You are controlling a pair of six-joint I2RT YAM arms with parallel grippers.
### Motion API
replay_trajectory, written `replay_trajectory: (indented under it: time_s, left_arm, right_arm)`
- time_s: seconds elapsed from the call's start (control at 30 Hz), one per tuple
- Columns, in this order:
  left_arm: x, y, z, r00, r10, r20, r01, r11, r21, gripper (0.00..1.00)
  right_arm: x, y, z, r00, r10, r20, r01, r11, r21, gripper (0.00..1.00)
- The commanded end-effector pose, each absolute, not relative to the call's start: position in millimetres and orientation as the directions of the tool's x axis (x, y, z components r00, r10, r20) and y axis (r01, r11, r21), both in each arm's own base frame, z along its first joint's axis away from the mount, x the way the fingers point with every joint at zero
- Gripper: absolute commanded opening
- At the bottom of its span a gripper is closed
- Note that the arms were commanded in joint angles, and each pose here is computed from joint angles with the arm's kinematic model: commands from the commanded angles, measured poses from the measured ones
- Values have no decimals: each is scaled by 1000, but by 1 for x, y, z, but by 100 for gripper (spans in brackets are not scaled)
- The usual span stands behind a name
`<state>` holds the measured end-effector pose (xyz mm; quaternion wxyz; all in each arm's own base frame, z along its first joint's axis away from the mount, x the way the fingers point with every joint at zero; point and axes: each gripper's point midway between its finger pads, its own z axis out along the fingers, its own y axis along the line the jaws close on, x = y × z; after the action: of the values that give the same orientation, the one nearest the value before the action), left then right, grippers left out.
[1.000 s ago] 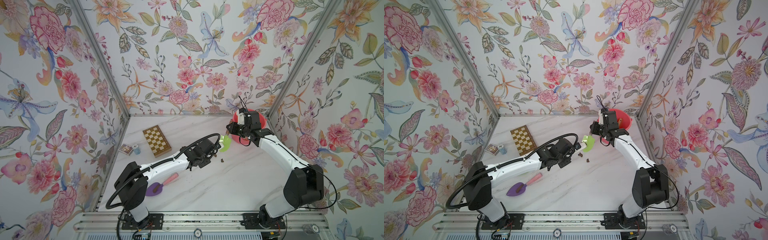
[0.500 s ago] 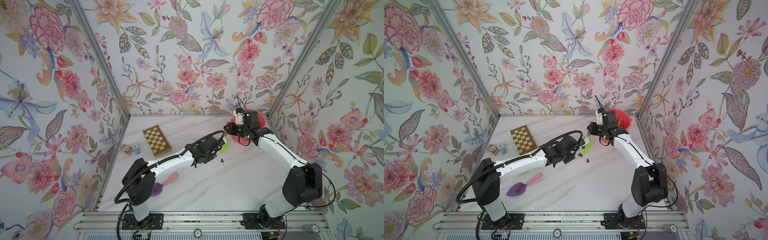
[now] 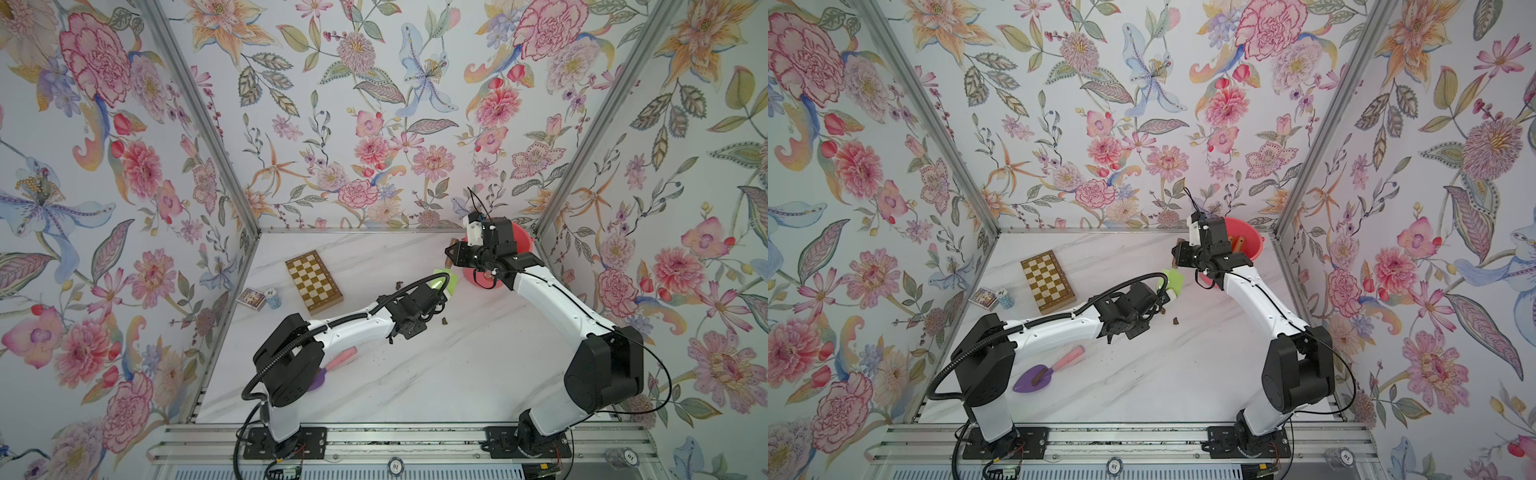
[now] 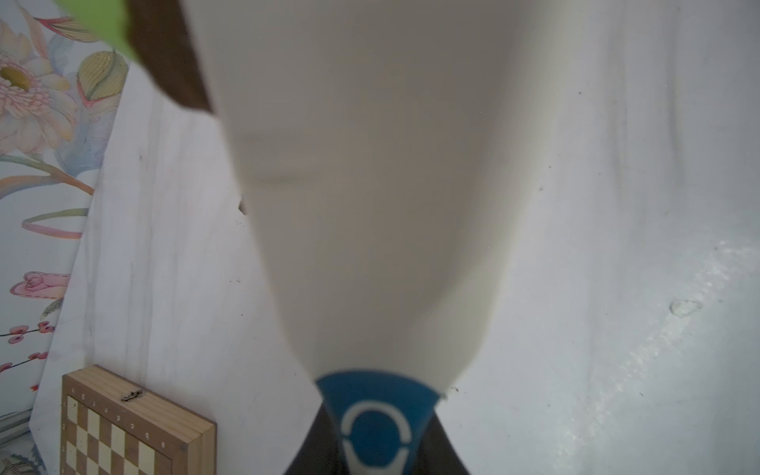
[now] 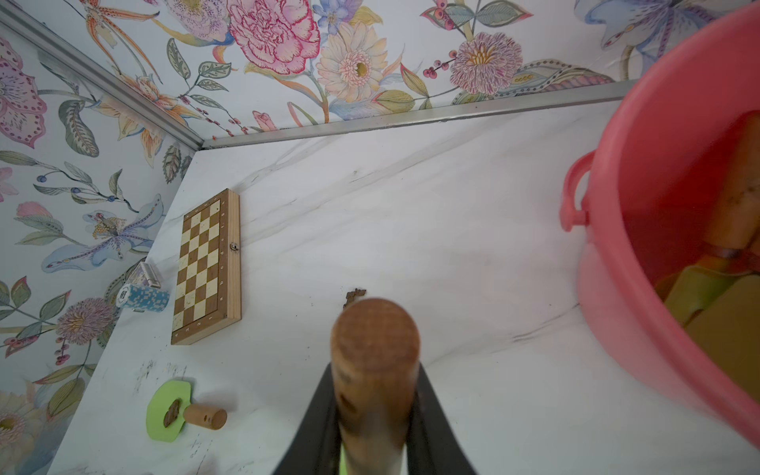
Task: Brush the soil off the hand trowel and place it into the bucket
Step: Brush off the soil from the hand trowel.
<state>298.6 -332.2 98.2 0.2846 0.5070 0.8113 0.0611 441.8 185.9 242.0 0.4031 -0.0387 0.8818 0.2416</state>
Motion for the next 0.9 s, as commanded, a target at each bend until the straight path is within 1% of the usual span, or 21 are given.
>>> replay_trajectory:
  time_s: [0.0, 0.03, 0.17, 0.3, 0.37, 0.43, 0.63, 0.77, 0.87]
  left_arm:
    - [280, -323, 110, -357, 841, -407, 790, 504, 349, 0]
    - [281, -323, 116, -379, 822, -426, 775, 533, 339, 0]
    - [287, -324, 148, -372, 797, -476, 748, 562, 354, 0]
    - [300, -332, 181, -337, 779, -529, 720, 575, 388, 0]
    - [311, -336, 191, -302, 787, -538, 715, 561, 418, 0]
    - [322, -341, 191, -273, 795, -541, 707, 547, 447, 0]
    - [345, -349, 169, -234, 838, -493, 691, 500, 522, 0]
    - [345, -350, 153, -249, 842, -479, 705, 497, 506, 0]
    - [337, -347, 138, -261, 849, -459, 721, 488, 492, 0]
  right_arm:
    - [452, 188, 265, -610, 140, -780, -273, 887, 373, 14]
    - [453, 189, 265, -606, 134, -784, -272, 891, 363, 14]
    - [451, 192, 258, -602, 95, -793, -272, 909, 315, 14]
    - [448, 198, 256, -597, 66, -800, -282, 915, 287, 15]
    - [447, 201, 258, -595, 60, -801, -292, 913, 285, 15]
    - [444, 206, 261, -598, 56, -800, -310, 904, 295, 14]
    - [432, 211, 272, -609, 32, -793, -346, 888, 302, 14]
    - [427, 207, 282, -601, 39, -799, -348, 886, 305, 14]
    - [426, 203, 291, -591, 58, -805, -348, 881, 319, 14]
